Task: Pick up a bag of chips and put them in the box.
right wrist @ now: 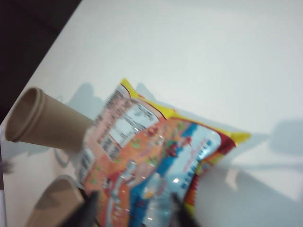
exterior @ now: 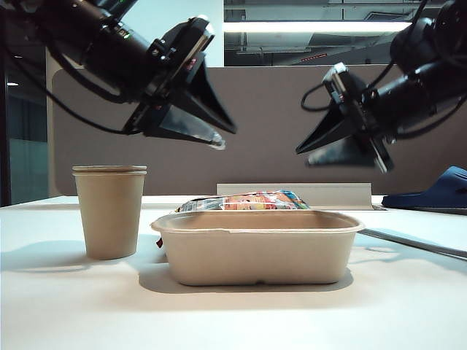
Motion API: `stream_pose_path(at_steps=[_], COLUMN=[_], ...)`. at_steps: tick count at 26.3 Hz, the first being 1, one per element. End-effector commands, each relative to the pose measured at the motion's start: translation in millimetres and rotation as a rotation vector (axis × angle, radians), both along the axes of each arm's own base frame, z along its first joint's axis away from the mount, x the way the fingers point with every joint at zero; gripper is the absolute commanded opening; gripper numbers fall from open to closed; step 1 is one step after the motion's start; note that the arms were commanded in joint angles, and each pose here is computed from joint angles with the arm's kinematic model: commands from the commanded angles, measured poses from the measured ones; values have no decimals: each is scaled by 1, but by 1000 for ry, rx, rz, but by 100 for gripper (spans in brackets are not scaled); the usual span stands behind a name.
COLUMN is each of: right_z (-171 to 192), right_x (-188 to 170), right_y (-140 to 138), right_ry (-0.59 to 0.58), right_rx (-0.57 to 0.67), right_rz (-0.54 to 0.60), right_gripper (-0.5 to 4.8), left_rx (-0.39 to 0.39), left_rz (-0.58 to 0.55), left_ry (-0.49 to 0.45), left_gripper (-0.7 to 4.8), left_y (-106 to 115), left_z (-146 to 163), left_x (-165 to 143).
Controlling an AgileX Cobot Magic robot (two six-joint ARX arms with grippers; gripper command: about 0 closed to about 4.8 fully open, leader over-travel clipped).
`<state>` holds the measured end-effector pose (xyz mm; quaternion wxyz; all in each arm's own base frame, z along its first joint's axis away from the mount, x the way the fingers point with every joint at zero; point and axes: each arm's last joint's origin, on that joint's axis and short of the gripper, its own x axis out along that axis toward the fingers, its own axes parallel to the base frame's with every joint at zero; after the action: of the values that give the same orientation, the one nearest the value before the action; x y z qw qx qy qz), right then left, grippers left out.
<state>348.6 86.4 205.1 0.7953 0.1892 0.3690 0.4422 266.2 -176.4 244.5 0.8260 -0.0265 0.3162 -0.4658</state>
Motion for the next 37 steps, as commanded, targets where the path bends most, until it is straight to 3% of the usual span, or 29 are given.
stream_pose_path(at_steps=[1, 2, 3, 4, 5, 9, 10, 11, 12, 13, 15, 19, 32, 37], right_z=[-14, -18, -25, -29, -34, -40, -40, -39, -39, -38, -38, -45, -55, -65], right_x=[4, 5, 7, 8, 9, 12, 12, 13, 13, 14, 14, 16, 21, 24], right_y=[2, 2, 3, 3, 3, 4, 4, 5, 5, 5, 5, 6, 35, 40], right_ry=[47, 58, 89, 103, 121, 135, 132, 124, 121, 110, 104, 122, 140, 143], right_rx=[20, 25, 25, 25, 25, 39, 45, 59, 62, 65, 65, 65, 75, -7], right_rz=[29, 34, 28, 26, 23, 39, 44, 58, 60, 60, 60, 60, 145, 78], right_gripper=[224, 244, 343, 382, 393, 402, 402, 410, 411, 412, 456, 478, 479, 478], left_rx=[50, 80, 130, 142, 139, 137, 141, 144, 144, 144, 142, 134, 132, 134], left_rz=[-42, -52, -59, -59, -67, -62, -63, -64, -64, -63, -61, -54, -49, -49], left_ry=[-72, -91, -121, -128, -132, -126, -120, -114, -114, -114, -112, -103, -97, -94], left_gripper=[149, 149, 157, 163, 187, 195, 236, 340, 389, 404, 404, 404, 403, 403], left_y=[-10, -14, -20, -21, -23, -23, -23, -23, -23, -23, -23, -23, -23, -23], left_z=[9, 11, 16, 18, 23, 26, 26, 25, 25, 25, 25, 26, 26, 25], left_x=[-5, -7, -10, -11, -11, -11, -11, -11, -11, -11, -11, -11, -11, -11])
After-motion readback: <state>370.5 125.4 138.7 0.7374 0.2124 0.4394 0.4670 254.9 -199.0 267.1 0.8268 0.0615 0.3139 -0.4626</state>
